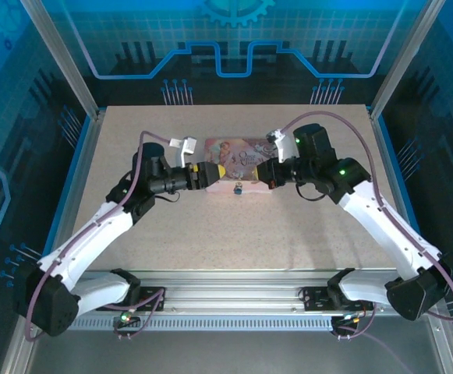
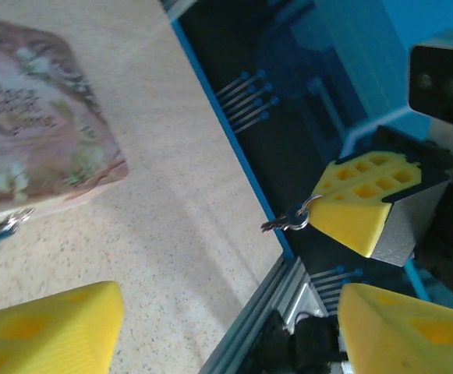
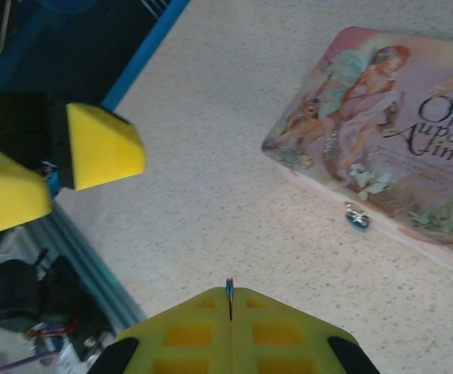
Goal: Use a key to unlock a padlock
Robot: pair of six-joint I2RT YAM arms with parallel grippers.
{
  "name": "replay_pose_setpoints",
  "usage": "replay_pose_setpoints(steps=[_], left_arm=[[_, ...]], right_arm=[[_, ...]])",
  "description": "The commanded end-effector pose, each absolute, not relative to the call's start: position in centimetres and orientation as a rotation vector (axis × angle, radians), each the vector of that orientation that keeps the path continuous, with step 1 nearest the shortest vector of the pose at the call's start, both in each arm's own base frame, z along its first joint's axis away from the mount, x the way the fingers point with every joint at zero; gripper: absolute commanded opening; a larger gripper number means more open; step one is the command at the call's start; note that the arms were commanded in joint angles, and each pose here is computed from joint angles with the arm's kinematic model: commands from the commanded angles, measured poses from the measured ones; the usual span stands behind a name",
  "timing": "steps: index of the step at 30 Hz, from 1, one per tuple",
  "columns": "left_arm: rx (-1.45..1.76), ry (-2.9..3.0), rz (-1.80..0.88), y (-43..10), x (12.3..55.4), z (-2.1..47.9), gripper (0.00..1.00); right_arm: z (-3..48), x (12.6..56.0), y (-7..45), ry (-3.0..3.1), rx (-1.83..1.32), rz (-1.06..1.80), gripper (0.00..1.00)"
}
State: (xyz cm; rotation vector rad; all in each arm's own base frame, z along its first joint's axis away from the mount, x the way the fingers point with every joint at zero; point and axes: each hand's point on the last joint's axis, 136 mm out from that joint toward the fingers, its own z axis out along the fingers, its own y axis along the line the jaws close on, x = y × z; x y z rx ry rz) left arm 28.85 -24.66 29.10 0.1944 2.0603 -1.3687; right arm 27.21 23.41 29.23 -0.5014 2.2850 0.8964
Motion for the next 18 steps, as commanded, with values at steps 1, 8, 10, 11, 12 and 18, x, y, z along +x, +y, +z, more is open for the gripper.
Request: replay_pose_setpoints(steps=[1, 8, 10, 11, 12, 18], left_arm=[[0.430, 1.912, -1.447, -27.2, 27.8, 32.9, 0.70], [0.591, 1.883, -1.480, -30.3, 26.7, 33.5, 0.68], [0.605, 1.891, -1.483, -30.7, 26.6, 33.3, 0.71], [0.623, 1.888, -1.487, -31.1, 26.3, 33.3, 0.72], [0.642, 1.884, -1.489, -31.4, 25.9, 33.2, 0.75], [0.681, 1.895, -1.472, -32.2, 25.2, 32.7, 0.78]], right_arm=[[29.8, 24.8, 23.8, 2.283, -0.571, 1.058, 0.00], [30.8, 24.7, 23.8, 2.251, -0.548, 1.161, 0.00], [31.1, 24.8, 23.8, 2.240, -0.542, 1.185, 0.00], [31.2, 24.9, 23.8, 2.235, -0.537, 1.197, 0.00], [31.3, 24.8, 23.9, 2.230, -0.536, 1.211, 0.00], [31.4, 24.8, 24.5, 2.214, -0.531, 1.280, 0.00]])
